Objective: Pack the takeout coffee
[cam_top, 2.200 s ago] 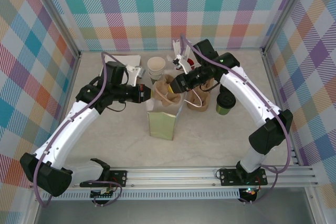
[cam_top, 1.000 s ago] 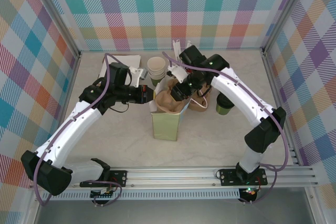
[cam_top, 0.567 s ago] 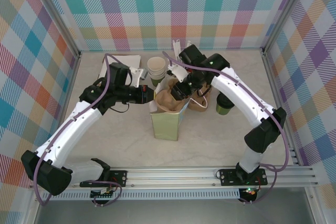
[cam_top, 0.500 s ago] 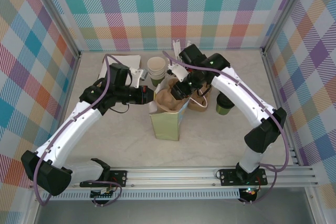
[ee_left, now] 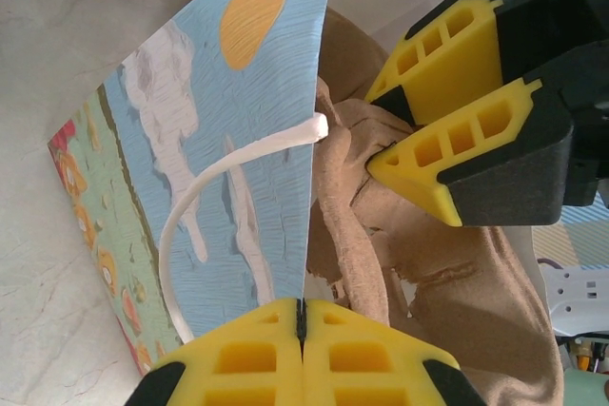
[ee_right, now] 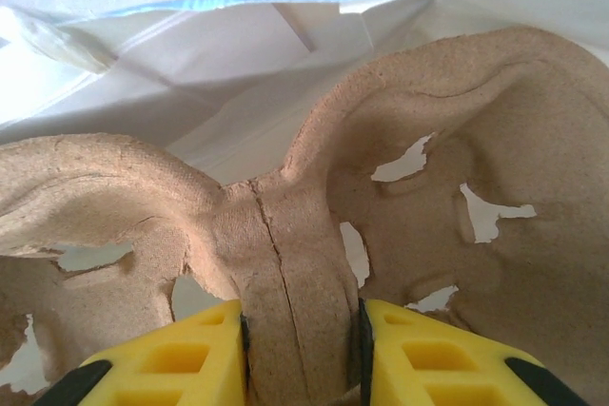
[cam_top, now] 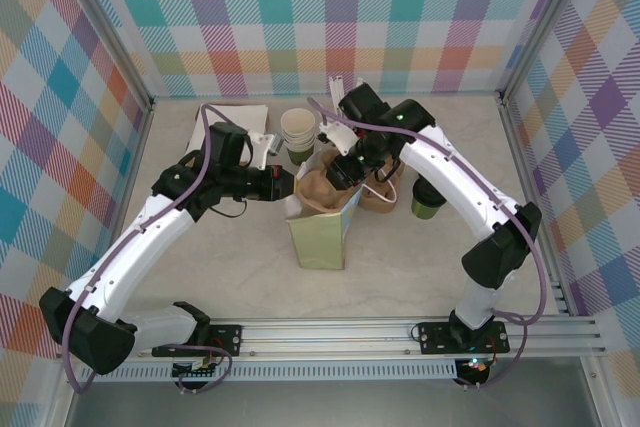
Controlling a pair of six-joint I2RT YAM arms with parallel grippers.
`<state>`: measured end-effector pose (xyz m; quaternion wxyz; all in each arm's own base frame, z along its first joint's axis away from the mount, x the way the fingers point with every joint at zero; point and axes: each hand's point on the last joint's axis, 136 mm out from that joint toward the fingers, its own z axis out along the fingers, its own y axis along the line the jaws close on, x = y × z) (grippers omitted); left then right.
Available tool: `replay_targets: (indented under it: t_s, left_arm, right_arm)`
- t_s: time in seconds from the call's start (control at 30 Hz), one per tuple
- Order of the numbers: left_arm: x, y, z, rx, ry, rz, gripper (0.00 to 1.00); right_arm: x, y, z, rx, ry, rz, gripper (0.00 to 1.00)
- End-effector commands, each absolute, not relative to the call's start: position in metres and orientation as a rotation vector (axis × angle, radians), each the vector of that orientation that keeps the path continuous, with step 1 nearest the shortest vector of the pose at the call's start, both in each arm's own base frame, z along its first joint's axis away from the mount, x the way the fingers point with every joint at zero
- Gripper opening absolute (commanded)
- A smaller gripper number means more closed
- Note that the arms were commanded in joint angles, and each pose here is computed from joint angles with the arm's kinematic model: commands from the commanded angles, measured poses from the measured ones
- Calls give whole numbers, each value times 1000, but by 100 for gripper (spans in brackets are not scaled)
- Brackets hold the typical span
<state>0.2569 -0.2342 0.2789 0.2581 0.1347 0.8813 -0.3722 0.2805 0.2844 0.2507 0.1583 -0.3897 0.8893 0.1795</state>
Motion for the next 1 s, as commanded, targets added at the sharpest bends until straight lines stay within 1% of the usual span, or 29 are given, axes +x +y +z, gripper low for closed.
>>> replay_targets:
  t_s: [0.0,0.13,0.3,0.4,0.43,0.47,0.6,0.77,0.87,0.97]
  left_arm:
    - [251,-232,284,337,2413,-1010,6]
    - [262,-230,282,304,2431,-958,6]
    - [273,-239,288,324,2413,-972,5]
    - [278,-243,289,340,2416,-973,6]
    - [279,-243,289,343,2419,-967,8]
    - [280,-243,289,346,2423,-956,12]
    - [282,-237,297,334,2429,-908,33]
    - [274,-228,313,271,2441,-904,51]
    - [265,-222,323,215,2436,-922,57]
    - [253,-210,332,166,2435,-906,58]
  right_arm:
    - [285,276,244,-1136,2567,428,31]
    - [277,275,242,-1191,2565,413,31]
    - [269,272,238,-1235,2584,385,31]
    - [266,273,236,-1239,2597,386,31]
    - [266,274,237,-1233,2599,396,31]
    - [266,275,238,-1219,2600,406,31]
    - [269,275,244,-1143,2617,410,32]
    - [270,274,248,-1044,2660,409,31]
    - [270,274,247,-1019,2674,410,31]
    - [270,275,247,-1010,2679,419,32]
